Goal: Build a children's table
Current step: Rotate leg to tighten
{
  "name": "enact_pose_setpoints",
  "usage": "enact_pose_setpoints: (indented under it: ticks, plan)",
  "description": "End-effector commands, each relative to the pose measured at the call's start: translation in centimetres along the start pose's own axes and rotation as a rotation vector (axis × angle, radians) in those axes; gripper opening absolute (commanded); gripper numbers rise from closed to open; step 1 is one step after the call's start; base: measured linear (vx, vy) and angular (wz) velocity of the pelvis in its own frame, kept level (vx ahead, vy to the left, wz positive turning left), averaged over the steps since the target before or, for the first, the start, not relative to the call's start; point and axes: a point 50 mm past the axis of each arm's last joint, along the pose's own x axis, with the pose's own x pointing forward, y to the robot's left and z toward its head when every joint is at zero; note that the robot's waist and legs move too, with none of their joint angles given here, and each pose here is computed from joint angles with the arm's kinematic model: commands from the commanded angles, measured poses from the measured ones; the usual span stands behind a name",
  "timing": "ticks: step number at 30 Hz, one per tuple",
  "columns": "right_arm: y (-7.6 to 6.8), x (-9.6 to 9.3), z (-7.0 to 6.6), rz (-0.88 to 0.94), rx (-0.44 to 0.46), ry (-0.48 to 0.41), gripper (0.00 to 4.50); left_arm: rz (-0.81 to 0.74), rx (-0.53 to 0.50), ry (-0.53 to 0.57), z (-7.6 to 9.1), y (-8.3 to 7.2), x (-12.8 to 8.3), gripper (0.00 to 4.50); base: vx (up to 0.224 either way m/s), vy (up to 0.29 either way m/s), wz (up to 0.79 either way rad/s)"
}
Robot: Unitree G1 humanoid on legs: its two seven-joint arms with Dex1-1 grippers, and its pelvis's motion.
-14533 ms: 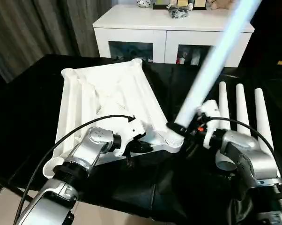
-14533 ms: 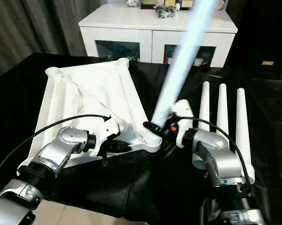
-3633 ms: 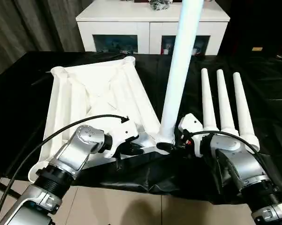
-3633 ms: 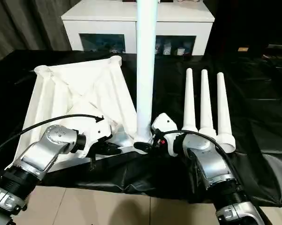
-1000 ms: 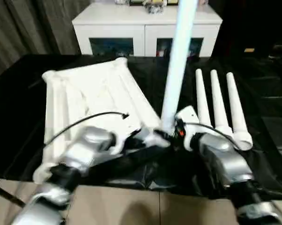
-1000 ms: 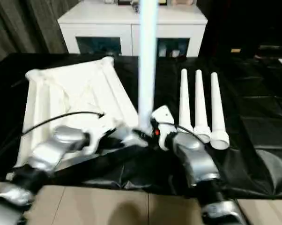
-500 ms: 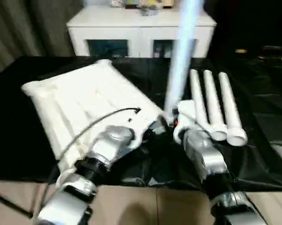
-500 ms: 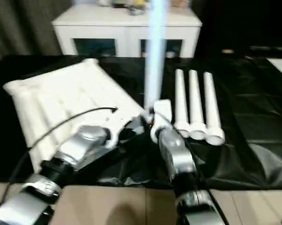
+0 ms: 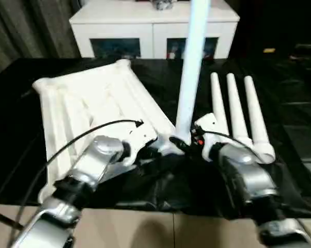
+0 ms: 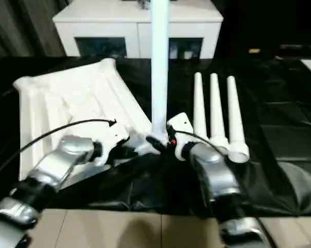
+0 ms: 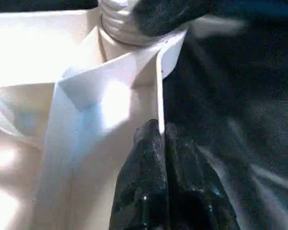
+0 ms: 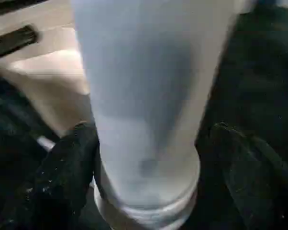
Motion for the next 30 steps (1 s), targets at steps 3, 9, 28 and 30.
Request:
enact_pose_setpoints:
  ticks: [3,9,28,30]
  plan:
    - [0.7,-0.7,0.2,0.144,-0.051,0.005,3.91,-0.12,0.003,0.037,-0.9,-1.2,0.0,0.0,0.0,0.0,0.0]
    - [1.1,-0.2,0.0,0.176,-0.067,0.025,3.91,-0.096,0.002,0.047,-0.9,-0.7,-0.2,0.0,0.0,0.0,0.0]
    - [1.2,-0.5,-1.1,0.215,-0.065,0.078,2.68,-0.089,-0.005,0.071,-1.3,-0.4,-0.5,0.0,0.0,0.0,0.0]
    - [1.3,-0.5,-1.3,0.213,-0.062,0.085,2.66,-0.087,-0.007,0.075,-1.4,-0.4,-0.5,0.0,0.0,0.0,0.0]
